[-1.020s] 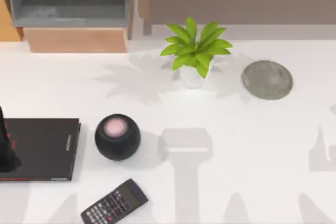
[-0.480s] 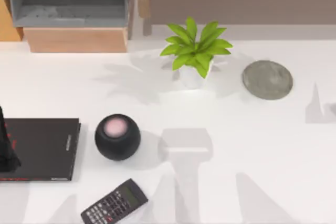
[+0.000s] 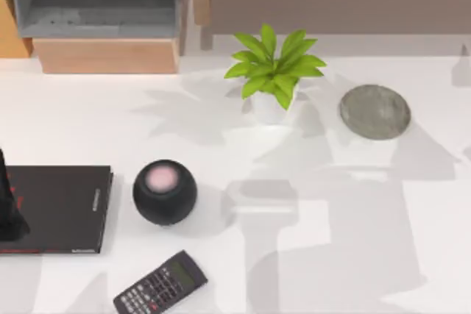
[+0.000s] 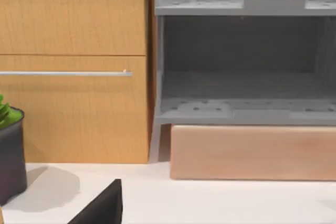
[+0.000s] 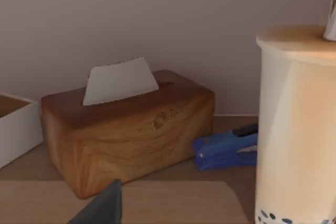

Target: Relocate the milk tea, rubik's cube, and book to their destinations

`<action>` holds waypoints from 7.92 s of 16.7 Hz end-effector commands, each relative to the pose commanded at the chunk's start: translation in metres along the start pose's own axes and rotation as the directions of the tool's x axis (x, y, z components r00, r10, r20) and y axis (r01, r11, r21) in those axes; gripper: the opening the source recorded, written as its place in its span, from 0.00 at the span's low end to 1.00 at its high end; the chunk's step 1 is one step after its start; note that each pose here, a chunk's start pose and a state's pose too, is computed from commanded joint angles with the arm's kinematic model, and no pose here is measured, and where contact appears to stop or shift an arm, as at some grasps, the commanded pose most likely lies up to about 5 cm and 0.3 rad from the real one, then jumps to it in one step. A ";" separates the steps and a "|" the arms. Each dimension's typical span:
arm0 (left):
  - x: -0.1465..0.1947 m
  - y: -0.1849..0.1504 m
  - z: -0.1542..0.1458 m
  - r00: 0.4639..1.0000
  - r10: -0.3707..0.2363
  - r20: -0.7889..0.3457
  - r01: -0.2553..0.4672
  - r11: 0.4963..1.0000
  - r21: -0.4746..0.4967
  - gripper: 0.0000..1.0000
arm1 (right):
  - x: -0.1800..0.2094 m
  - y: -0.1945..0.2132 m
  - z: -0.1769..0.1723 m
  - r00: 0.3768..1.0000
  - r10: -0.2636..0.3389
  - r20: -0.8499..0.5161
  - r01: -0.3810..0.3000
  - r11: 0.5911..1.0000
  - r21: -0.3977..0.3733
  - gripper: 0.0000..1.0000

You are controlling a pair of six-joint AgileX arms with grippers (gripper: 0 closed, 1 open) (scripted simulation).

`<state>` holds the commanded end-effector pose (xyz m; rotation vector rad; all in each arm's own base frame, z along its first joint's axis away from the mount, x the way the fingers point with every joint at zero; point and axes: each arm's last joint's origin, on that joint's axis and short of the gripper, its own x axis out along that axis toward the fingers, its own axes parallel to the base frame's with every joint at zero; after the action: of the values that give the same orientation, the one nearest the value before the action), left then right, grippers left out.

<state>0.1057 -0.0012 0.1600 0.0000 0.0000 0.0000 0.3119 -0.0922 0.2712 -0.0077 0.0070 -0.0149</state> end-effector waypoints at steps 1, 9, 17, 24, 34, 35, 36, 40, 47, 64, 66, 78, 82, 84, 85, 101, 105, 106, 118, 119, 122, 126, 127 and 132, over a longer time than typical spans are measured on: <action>0.000 0.000 0.000 1.000 0.000 0.000 0.000 1.000 0.000 1.00 | 0.017 -0.011 -0.008 1.000 0.000 -0.005 0.000 1.000 0.002 1.00; 0.000 0.000 0.000 1.000 0.000 0.000 0.000 1.000 0.000 1.00 | 0.076 -0.061 -0.045 1.000 -0.001 0.015 0.001 1.000 -0.003 1.00; 0.000 0.000 0.000 1.000 0.000 0.000 0.000 1.000 0.000 1.00 | 0.091 -0.056 -0.044 1.000 -0.001 0.015 0.001 1.000 -0.003 1.00; 0.000 0.000 0.000 1.000 0.000 0.000 0.000 1.000 0.000 1.00 | 0.146 -0.051 -0.044 1.000 0.004 0.015 -0.004 1.000 -0.003 1.00; 0.000 0.000 0.000 1.000 0.000 0.000 0.000 1.000 0.000 1.00 | 0.156 -0.061 -0.044 1.000 -0.001 0.015 0.001 1.000 -0.003 0.77; 0.000 0.000 0.000 1.000 0.000 0.000 0.000 1.000 0.000 1.00 | 0.156 -0.061 -0.044 1.000 -0.001 0.015 0.001 1.000 -0.003 0.70; 0.000 0.000 0.000 1.000 0.000 0.000 0.000 1.000 0.000 1.00 | 0.156 -0.061 -0.044 1.000 -0.001 0.015 0.001 1.000 -0.003 0.62; 0.000 0.000 0.000 1.000 0.000 0.000 0.000 1.000 0.000 1.00 | 0.156 -0.061 -0.044 1.000 -0.001 0.015 0.001 1.000 -0.003 0.32; 0.000 0.000 0.000 1.000 0.000 0.000 0.000 1.000 0.000 1.00 | 0.156 -0.061 -0.044 1.000 -0.001 0.015 0.001 1.000 -0.003 0.00; 0.000 0.000 0.000 1.000 0.000 0.000 0.000 1.000 0.000 1.00 | 0.088 -0.058 -0.034 1.000 0.009 0.015 -0.009 1.000 0.000 0.00; 0.000 0.000 0.000 1.000 0.000 0.000 0.000 1.000 0.000 1.00 | 0.077 -0.060 -0.034 1.000 0.002 0.016 -0.002 1.000 -0.002 0.00; 0.000 0.000 0.000 1.000 0.000 0.000 0.000 1.000 0.000 1.00 | 0.075 0.036 -0.033 0.990 0.005 0.142 0.000 0.999 -0.034 0.00; 0.000 0.000 0.000 1.000 0.000 0.000 0.000 1.000 0.000 1.00 | 0.061 0.119 -0.055 0.983 0.005 0.185 -0.004 1.000 -0.004 0.00; 0.000 0.000 0.000 1.000 0.000 0.000 0.000 1.000 0.000 1.00 | 0.050 0.156 -0.079 0.987 0.003 0.158 -0.005 1.000 0.013 0.00; 0.000 0.000 0.000 1.000 0.000 0.000 0.000 1.000 0.000 1.00 | 0.044 0.173 -0.092 0.991 0.002 0.134 -0.004 1.000 0.017 0.00; 0.000 0.000 0.000 1.000 0.000 0.000 0.000 1.000 0.000 1.00 | 0.019 0.219 -0.162 1.000 0.002 0.017 -0.002 1.000 0.001 0.00; 0.000 0.000 0.000 1.000 0.000 0.000 0.000 1.000 0.000 1.00 | 0.019 0.219 -0.173 1.000 0.001 0.021 -0.001 1.000 0.003 0.00; 0.000 0.000 0.000 1.000 0.000 0.000 0.000 1.000 0.000 1.00 | 0.019 0.219 -0.175 1.000 0.001 0.018 -0.001 1.000 0.001 0.00; 0.000 0.000 0.000 1.000 0.000 0.000 0.000 1.000 0.000 1.00 | 0.019 0.219 -0.175 1.000 0.001 0.018 -0.001 1.000 0.001 0.68; 0.000 0.000 0.000 1.000 0.000 0.000 0.000 1.000 0.000 1.00 | 0.019 0.219 -0.175 1.000 0.001 0.018 -0.001 1.000 0.001 0.75; 0.000 0.000 0.000 1.000 0.000 0.000 0.000 1.000 0.000 1.00 | 0.019 0.219 -0.175 1.000 0.001 0.018 -0.001 1.000 0.001 0.98; 0.000 0.000 0.000 1.000 0.000 0.000 0.000 1.000 0.000 1.00 | 0.019 0.219 -0.175 1.000 0.001 0.018 -0.001 1.000 0.001 1.00; 0.000 0.000 0.000 1.000 0.000 0.000 0.000 1.000 0.000 1.00 | 0.019 0.219 -0.175 1.000 0.001 0.018 -0.001 1.000 0.001 1.00; 0.000 0.000 0.000 1.000 0.000 0.000 0.000 1.000 0.000 1.00 | 0.018 0.219 -0.174 1.000 -0.001 0.021 0.001 1.000 0.003 1.00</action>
<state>0.1057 -0.0012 0.1600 0.0000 0.0000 0.0000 0.3321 0.1251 0.0950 -0.0047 -0.0139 -0.0163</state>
